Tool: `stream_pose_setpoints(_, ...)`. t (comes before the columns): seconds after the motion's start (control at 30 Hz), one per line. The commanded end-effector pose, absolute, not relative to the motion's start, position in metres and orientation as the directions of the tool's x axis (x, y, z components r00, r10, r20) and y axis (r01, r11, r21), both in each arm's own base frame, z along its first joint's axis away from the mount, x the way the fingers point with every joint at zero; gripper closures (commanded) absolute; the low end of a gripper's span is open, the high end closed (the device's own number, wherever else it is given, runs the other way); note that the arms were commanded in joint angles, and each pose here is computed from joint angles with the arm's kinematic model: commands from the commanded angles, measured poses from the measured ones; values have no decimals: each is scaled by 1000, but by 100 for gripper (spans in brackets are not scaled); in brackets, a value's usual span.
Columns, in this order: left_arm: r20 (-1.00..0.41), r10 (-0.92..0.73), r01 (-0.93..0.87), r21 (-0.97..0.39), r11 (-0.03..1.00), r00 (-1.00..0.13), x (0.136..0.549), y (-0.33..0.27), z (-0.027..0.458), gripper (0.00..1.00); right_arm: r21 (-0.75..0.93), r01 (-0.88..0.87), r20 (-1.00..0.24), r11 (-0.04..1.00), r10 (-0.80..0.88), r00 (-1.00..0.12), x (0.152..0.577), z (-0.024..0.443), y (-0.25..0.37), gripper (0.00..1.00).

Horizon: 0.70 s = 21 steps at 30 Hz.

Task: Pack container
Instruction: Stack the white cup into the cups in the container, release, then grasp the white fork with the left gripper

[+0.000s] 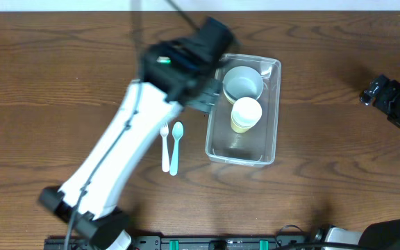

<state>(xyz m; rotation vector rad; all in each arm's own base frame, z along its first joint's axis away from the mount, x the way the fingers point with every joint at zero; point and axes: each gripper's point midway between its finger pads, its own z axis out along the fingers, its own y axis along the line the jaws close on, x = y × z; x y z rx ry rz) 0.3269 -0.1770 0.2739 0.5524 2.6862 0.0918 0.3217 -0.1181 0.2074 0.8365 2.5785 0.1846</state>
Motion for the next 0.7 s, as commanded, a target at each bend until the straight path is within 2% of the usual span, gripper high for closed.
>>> stream_pose_setpoints(0.0, -307, 222, 179, 163, 970, -926, 334, -127, 263, 23, 242, 527, -351, 815, 580, -736, 321, 206, -120, 1)
stream_pose_setpoints(0.13, -178, 120, 105, 90, 990, -977, 330, -102, 225, 24, 242, 526, -351, 815, 579, -736, 321, 206, -120, 1)
stream_pose_setpoints(0.27, -87, 57, 49, 87, 995, -995, 329, -82, 167, 24, 242, 527, -351, 815, 580, -736, 321, 206, -120, 1)
stream_pose_setpoints(0.47, -24, 53, 53, -3, 999, -998, 317, -88, 84, 25, 242, 527, -351, 815, 580, -736, 321, 206, -120, 1)
stream_pose_setpoints(0.67, 0, 41, 41, -2, 999, -999, 298, -83, 34, 32, 243, 526, -351, 815, 580, -736, 321, 206, -120, 1)
